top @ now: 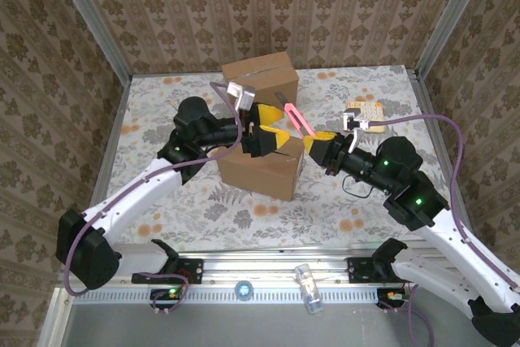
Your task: Unpack the express box
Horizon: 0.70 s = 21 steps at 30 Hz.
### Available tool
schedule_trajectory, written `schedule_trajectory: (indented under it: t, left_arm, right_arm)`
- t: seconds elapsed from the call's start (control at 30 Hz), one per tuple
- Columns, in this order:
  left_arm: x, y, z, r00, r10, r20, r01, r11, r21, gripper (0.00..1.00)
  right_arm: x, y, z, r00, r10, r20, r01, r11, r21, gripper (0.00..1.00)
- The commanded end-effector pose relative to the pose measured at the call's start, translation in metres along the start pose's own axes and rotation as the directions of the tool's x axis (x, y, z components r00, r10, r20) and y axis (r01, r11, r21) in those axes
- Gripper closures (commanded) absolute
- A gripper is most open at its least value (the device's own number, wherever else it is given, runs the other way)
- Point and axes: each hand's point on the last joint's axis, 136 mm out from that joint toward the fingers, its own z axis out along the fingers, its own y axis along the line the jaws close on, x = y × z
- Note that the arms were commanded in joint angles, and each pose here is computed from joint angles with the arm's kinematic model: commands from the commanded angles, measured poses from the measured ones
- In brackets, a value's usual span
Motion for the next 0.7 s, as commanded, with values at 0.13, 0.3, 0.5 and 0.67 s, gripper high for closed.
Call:
schedule_trajectory:
  t: [0.13, 0.3, 0.5, 0.67]
  left_arm:
    - [-0.033, -0.026, 0.003, 0.989, 0.068, 0.13, -0.082, 0.991, 0.104, 0.05]
    - [-0.047, -0.03, 0.002, 0.979, 0.072, 0.188, -0.094, 0.989, 0.11, 0.12]
    - [-0.051, -0.028, 0.004, 0.977, 0.064, 0.205, -0.09, 0.989, 0.118, 0.34]
    - [-0.051, -0.024, 0.005, 0.976, 0.055, 0.21, -0.081, 0.99, 0.116, 0.5]
  right_arm:
    - [-0.019, 0.031, 0.006, 0.998, 0.013, 0.063, -0.002, 0.985, -0.175, 1.0]
    - [-0.015, 0.028, 0.012, 0.998, 0.032, 0.051, -0.022, 0.983, -0.182, 1.0]
    - [-0.012, 0.026, 0.018, 0.998, 0.054, 0.04, -0.045, 0.981, -0.188, 1.0]
    - [-0.009, 0.024, 0.021, 0.997, 0.07, 0.029, -0.063, 0.979, -0.193, 1.0]
